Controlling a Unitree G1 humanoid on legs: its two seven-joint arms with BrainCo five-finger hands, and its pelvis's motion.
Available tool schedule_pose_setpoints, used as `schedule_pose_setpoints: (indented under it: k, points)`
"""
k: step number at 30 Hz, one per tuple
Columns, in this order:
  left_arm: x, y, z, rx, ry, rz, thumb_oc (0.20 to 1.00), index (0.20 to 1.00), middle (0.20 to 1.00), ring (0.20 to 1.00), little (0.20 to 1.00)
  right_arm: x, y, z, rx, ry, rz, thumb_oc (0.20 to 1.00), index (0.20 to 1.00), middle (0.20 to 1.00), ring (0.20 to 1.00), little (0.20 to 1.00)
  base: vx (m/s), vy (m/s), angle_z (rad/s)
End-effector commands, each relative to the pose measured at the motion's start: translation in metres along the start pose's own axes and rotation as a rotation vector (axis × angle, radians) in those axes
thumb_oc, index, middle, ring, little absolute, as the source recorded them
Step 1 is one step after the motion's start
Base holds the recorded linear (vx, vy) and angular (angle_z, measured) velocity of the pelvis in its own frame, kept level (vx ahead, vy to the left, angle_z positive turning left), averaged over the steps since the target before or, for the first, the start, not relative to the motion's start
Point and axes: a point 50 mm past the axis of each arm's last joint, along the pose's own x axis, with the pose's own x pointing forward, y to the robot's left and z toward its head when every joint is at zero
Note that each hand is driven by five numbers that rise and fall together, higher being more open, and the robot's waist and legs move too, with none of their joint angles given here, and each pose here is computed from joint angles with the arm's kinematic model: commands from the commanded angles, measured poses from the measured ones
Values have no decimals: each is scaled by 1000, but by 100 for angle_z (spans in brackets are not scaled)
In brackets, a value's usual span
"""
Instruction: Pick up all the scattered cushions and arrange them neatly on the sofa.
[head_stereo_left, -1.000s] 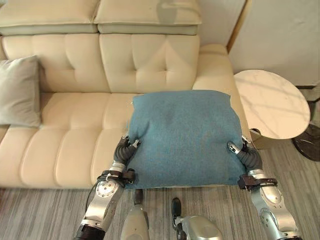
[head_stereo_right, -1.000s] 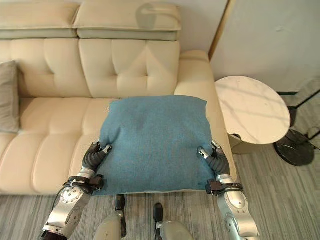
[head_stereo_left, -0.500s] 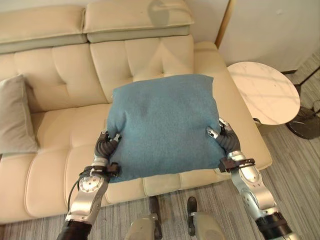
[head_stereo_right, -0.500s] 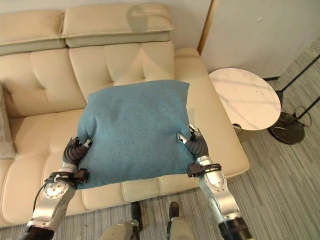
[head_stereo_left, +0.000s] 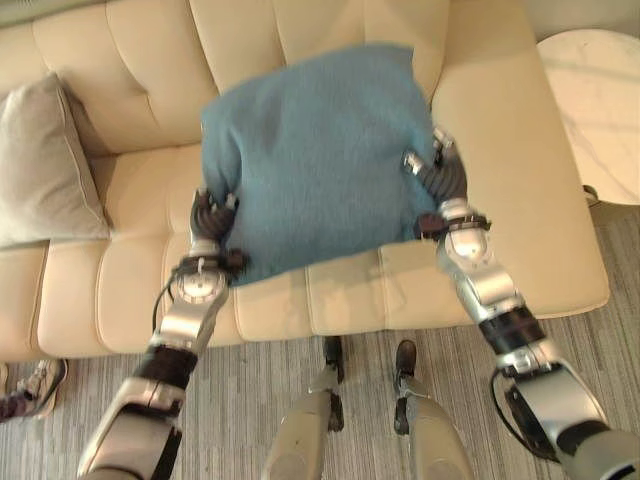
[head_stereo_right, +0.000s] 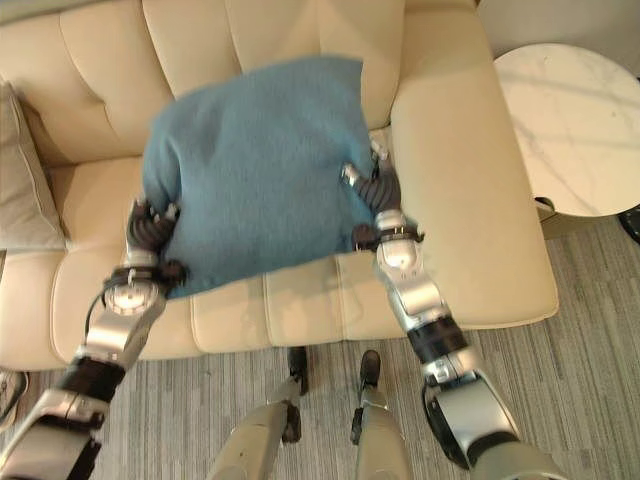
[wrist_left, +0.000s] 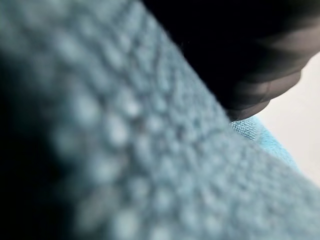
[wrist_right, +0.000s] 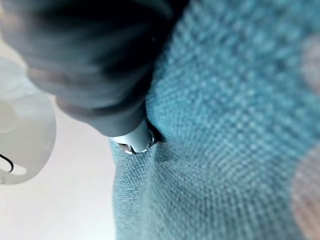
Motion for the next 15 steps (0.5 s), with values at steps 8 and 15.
schedule_pose_setpoints:
  k: [8, 15]
  points:
    - [103, 23, 255, 69, -592, 285, 1000, 1000, 1000, 1000, 1000, 75, 27, 229, -200, -752, -200, 1000, 1000, 1000, 1000, 1000, 8, -100, 20]
    - [103, 45, 276, 27, -611, 259, 1000, 1000, 1000, 1000, 1000, 92, -24, 195, -142, -541, -254, 1000, 1000, 1000, 1000, 1000, 16, -8, 11]
